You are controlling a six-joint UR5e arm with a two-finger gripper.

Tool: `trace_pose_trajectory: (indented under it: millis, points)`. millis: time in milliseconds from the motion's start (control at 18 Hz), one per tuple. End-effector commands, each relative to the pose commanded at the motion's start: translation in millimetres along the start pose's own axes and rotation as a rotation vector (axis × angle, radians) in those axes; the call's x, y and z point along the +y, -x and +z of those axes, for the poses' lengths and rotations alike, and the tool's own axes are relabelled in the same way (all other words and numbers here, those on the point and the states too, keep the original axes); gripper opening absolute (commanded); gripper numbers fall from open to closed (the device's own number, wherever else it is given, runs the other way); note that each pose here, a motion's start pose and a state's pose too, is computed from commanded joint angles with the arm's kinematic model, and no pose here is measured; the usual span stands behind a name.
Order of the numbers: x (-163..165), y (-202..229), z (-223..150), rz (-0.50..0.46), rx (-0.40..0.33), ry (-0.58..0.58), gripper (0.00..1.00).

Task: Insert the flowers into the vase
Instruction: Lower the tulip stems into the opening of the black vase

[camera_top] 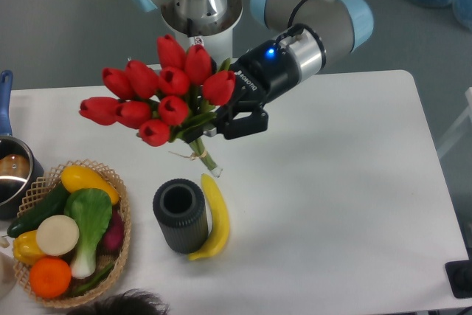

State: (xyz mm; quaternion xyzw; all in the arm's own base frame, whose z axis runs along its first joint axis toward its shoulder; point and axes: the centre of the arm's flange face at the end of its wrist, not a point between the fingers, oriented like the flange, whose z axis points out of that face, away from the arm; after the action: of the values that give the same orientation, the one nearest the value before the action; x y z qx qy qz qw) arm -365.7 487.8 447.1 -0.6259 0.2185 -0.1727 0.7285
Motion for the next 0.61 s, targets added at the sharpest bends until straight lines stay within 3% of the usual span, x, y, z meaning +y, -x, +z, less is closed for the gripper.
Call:
trace_pose_trajectory:
  millis: [111, 611]
  points:
    - [5, 3, -1, 0.006, 0.007, -0.057, 0.46]
    - [22, 3, 1, -0.011, 0.008, -0.071, 0.46]
